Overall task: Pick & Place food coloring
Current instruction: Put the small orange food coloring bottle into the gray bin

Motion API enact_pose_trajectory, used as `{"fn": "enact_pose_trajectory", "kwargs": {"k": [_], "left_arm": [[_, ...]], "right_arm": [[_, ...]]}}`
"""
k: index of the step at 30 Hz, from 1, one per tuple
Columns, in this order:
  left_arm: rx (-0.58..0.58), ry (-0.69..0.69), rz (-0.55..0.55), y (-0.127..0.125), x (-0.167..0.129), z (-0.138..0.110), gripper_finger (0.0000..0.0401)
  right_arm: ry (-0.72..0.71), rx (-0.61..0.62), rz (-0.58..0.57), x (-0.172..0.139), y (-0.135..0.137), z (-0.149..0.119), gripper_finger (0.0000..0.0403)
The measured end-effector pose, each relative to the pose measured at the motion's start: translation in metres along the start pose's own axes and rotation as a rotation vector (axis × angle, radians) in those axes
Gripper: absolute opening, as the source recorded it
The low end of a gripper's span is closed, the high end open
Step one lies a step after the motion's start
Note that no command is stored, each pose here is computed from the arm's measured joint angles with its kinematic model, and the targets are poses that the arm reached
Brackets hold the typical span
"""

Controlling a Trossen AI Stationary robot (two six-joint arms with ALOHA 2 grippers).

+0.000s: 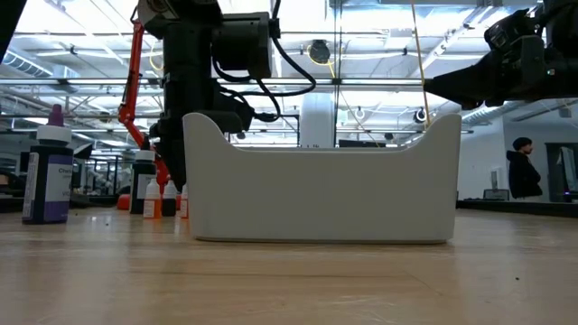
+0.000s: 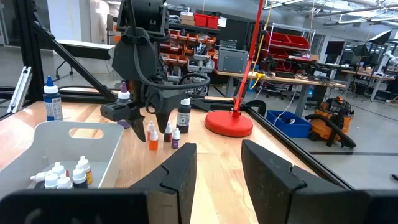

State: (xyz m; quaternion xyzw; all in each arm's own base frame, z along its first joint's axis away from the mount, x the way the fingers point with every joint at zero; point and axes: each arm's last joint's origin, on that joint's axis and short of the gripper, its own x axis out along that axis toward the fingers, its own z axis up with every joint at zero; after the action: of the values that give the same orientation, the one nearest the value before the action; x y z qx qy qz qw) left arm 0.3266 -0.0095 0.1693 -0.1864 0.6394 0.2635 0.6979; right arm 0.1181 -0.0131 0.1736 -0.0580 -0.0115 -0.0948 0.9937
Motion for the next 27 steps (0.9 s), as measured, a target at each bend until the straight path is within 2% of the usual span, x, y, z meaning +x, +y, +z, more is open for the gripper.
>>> {"fn": "enact_pose_trajectory", "kwargs": {"k": [16,22,27], "left_arm": [[-0.008,0.006,-0.009,0.0,0.0,0.0,0.0093],[-0.014,0.0,-0.011,0.0,-0.001,0.0,0.0059],[-0.013,0.015,-0.022,0.0,-0.01,-0.001,0.0054]], "right_arm": [[0.0,0.0,0.0,0.0,0.0,0.0,0.0116],[0.0,0.0,0.0,0.0,0.0,0.0,0.0116],[0.0,0.0,0.0,0.0,0.0,0.0,0.0116]]}}
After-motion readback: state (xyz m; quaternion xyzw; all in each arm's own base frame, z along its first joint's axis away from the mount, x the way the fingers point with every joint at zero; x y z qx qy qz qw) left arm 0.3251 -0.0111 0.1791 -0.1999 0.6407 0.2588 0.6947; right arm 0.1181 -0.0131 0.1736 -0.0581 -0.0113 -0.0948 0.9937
